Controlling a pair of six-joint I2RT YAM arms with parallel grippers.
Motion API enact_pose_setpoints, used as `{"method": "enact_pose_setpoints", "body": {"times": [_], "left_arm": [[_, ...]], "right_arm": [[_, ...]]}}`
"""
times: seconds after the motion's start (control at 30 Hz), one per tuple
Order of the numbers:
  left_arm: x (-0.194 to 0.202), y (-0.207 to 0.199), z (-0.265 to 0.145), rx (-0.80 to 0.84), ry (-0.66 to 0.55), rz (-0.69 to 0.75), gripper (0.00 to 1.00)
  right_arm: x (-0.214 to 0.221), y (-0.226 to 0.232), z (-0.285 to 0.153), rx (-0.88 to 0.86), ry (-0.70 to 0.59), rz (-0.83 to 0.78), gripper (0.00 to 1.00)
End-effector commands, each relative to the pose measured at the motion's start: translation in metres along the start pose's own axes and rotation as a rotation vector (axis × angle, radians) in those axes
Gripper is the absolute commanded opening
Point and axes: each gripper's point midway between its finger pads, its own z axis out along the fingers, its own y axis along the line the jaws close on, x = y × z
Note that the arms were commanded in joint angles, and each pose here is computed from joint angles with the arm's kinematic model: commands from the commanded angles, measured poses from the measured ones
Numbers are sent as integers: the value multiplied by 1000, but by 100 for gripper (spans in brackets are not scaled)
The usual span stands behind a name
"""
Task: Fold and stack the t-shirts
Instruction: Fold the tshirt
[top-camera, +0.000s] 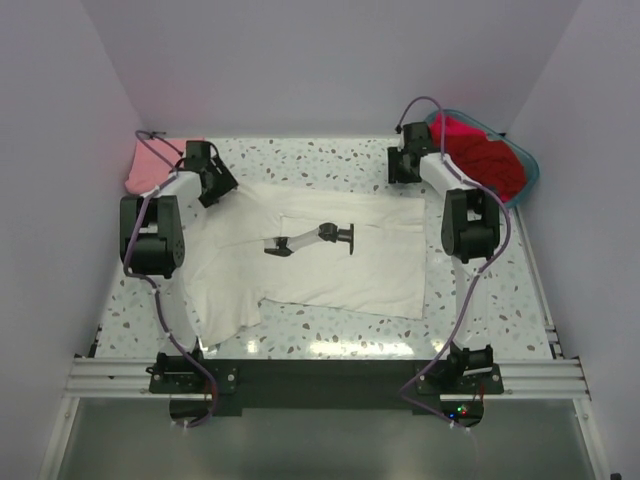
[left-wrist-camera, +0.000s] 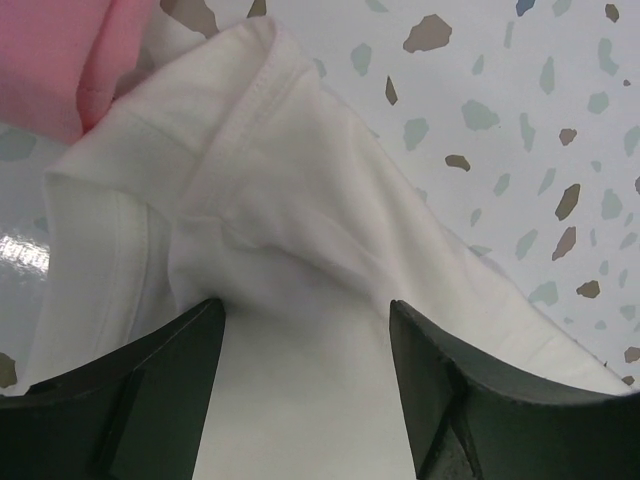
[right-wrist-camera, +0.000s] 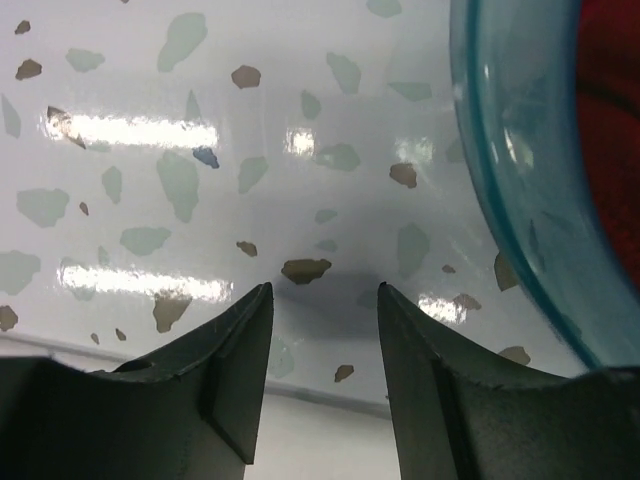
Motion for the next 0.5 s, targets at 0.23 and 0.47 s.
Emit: {"method": "enact_pose_setpoints", "body": {"times": [0.23,0.47], "left_arm": [[-32,-16,-80,63,-117,21,77],[-21,10,-142,4,-189,42,78]], "right_arm": [[-3,10,-96,-41,-62,118,50],[70,10,-94,-37,80,197,42]]}}
